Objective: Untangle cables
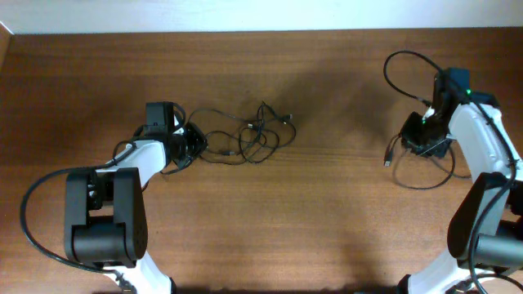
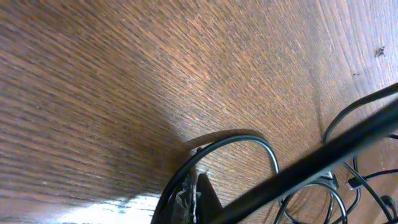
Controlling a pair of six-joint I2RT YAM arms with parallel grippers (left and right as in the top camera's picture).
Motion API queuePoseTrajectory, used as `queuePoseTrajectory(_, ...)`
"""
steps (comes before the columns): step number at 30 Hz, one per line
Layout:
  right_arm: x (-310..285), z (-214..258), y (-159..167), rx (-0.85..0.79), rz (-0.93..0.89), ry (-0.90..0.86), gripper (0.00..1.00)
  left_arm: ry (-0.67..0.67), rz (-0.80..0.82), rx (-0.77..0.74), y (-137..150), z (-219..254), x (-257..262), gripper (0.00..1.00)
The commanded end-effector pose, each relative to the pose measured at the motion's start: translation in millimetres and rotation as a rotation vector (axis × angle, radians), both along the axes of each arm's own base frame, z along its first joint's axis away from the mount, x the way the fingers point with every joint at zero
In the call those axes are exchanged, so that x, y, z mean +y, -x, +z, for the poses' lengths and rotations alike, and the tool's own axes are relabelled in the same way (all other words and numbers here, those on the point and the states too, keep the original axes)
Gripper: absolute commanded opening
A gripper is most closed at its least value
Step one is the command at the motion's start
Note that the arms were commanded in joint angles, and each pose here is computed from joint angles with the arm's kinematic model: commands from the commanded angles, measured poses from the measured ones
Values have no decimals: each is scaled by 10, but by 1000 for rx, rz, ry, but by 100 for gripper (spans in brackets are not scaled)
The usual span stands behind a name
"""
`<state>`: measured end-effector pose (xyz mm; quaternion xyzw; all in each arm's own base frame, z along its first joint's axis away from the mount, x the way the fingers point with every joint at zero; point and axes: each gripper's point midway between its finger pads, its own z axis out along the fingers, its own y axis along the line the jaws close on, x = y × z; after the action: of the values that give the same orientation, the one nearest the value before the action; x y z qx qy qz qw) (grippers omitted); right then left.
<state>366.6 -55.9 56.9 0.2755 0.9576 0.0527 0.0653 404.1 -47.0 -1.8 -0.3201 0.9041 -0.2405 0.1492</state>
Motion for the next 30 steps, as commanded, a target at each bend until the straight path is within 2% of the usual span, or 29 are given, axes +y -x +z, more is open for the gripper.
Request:
queuePoseTrajectory(1, 77, -162, 31, -18, 2, -43, 33, -74, 54, 82, 164, -259, 176, 0)
queuePoseTrajectory(4, 82, -261, 50, -25, 3, -42, 35, -74, 54, 79, 157, -256, 175, 0)
queuePoseTrajectory(6, 92, -354, 95, -22, 3, -42, 43, -74, 54, 78, 156, -255, 176, 1)
queuePoseTrajectory(8, 103, -435, 136, -21, 3, -43, 55, -74, 54, 78, 156, -255, 176, 1)
queuePoseTrajectory(11, 102, -566, 216, -12, 2, -34, 64, -74, 54, 76, 151, -254, 176, 1)
queuePoseTrajectory(16, -343, -638, 496, 105, -107, 224, 75, -74, 54, 75, 149, -253, 176, 1)
queuePoseTrajectory(19, -423, -624, 544, 125, -109, 273, 77, -74, 54, 75, 149, -253, 176, 1)
queuePoseTrajectory(21, -487, -608, 577, 139, -111, 313, 83, -74, 54, 75, 148, -253, 177, 1)
queuePoseTrajectory(23, -485, -536, 549, 145, -111, 306, 85, -74, 54, 75, 148, -253, 177, 1)
queuePoseTrajectory(30, -293, 225, 32, 45, -65, 156, 91, -74, 54, 71, 140, -249, 177, 2)
